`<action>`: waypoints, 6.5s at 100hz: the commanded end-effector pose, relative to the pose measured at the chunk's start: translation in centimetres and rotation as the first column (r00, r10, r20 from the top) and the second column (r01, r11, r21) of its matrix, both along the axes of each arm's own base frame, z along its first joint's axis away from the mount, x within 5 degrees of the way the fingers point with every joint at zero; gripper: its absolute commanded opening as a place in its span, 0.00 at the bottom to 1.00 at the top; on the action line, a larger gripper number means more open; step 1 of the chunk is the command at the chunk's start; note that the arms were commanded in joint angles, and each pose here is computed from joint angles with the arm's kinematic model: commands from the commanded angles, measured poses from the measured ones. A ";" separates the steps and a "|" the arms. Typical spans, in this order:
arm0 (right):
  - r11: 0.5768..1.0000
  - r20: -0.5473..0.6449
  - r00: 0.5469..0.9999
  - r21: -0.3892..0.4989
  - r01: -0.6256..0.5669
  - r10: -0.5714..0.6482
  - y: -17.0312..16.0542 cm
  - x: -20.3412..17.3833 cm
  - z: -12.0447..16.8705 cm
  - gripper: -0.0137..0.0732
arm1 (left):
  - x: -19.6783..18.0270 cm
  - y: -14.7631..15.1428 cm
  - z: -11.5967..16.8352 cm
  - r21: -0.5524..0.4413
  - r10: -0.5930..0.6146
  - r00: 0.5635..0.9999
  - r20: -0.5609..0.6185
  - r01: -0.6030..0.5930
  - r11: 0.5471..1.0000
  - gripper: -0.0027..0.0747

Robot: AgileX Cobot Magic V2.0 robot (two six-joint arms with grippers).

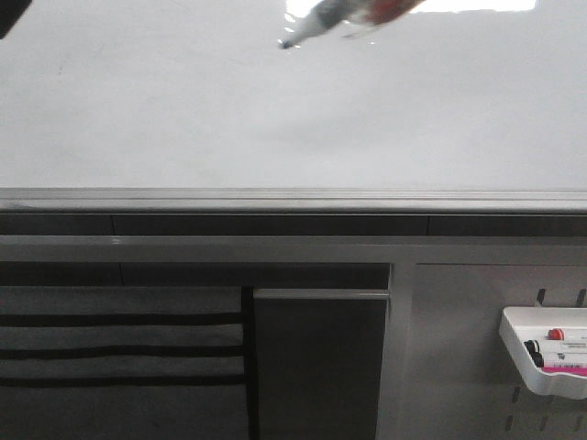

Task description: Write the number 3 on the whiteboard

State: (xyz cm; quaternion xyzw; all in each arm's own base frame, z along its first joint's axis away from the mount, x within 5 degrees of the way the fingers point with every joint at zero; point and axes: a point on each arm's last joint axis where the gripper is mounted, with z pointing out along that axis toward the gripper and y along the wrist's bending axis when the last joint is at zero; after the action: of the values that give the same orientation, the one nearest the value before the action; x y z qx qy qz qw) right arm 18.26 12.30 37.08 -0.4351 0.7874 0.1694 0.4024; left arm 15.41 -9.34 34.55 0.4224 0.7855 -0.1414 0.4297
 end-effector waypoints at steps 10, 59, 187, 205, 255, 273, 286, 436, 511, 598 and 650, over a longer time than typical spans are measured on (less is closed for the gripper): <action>0.939 0.010 0.954 0.176 0.294 -0.301 -4.4 -1.4 0.1 0.16 | -1.7 1.7 1.0 -0.206 0.164 0.983 0.083 -0.144 0.968 0.62; 0.903 -0.015 0.934 0.253 0.348 -0.356 -4.7 -1.5 -1.2 0.16 | -2.3 2.0 0.4 -0.227 0.185 0.979 0.087 -0.161 0.961 0.60; 0.952 -0.109 0.954 0.098 0.289 -0.278 1.5 11.5 1.2 0.16 | -2.3 2.0 0.4 -0.227 0.185 0.979 0.087 -0.161 0.961 0.60; 0.950 -0.106 0.952 0.098 0.297 -0.286 1.6 12.0 0.8 0.16 | -2.3 2.0 0.4 -0.227 0.185 0.979 0.087 -0.161 0.961 0.60; 0.939 -0.177 0.925 0.020 0.344 -0.336 0.2 11.8 -2.3 0.16 | -2.3 2.0 0.4 -0.227 0.185 0.979 0.087 -0.161 0.961 0.60; 0.937 -0.174 0.926 0.039 0.346 -0.335 1.0 12.4 -3.2 0.16 | -2.3 2.0 0.4 -0.227 0.185 0.979 0.087 -0.161 0.961 0.60; 0.938 -0.225 0.912 -0.035 0.344 -0.343 -0.7 11.2 -3.3 0.16 | -2.3 2.0 0.4 -0.227 0.185 0.979 0.087 -0.161 0.961 0.60; 0.995 -0.045 0.995 0.056 -0.082 0.085 -1.1 -4.2 -2.2 0.16 | -2.2 2.0 0.5 -0.235 0.191 0.977 0.091 -0.165 0.958 0.60; 0.925 0.358 0.854 -0.104 -0.367 0.379 2.9 -2.1 -0.4 0.16 | 1.2 -3.7 2.8 -0.058 -0.381 0.924 0.021 0.382 0.922 0.60; 0.917 0.345 0.850 -0.106 -0.385 0.397 3.9 -1.5 -0.5 0.16 | 3.2 -10.8 1.2 0.172 -0.595 0.803 0.034 0.582 0.795 0.25; 0.915 0.339 0.851 -0.106 -0.389 0.401 3.9 -1.5 -0.6 0.19 | 3.2 -10.8 1.2 0.172 -0.595 0.803 0.034 0.582 0.795 0.01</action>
State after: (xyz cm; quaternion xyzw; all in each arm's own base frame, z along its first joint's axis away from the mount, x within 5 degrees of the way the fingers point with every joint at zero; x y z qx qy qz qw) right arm 16.64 16.18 34.72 -0.6370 0.6084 0.1527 0.4480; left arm 19.03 -19.84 33.85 0.7034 0.6082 -0.1732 0.3246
